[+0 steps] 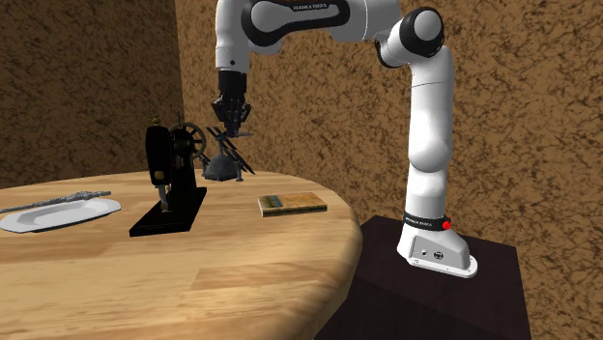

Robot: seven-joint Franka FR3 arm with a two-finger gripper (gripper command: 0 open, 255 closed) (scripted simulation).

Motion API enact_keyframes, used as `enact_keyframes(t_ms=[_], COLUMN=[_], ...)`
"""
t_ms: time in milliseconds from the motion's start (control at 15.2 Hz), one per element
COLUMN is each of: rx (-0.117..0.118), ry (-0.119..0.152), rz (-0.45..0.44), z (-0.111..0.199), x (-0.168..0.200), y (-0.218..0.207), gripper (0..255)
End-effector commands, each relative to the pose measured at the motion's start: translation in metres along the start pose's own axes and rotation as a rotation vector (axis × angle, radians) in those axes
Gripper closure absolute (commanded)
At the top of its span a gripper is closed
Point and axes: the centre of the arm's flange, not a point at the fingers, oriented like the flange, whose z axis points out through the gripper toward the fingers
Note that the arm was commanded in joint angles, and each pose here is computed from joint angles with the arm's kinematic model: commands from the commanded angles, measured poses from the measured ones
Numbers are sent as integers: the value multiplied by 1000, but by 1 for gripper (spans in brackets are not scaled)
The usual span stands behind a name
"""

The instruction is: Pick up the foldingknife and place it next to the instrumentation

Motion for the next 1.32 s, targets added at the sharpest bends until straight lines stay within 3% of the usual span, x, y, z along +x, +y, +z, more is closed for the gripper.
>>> enact_keyframes(t_ms=[0,1122,1254], rx=[0,0,0], ry=[0,0,0], rz=[0,0,0], z=[-11,-99,-98], x=[1,9,16], y=[0,1,26], gripper=[255,255,255])
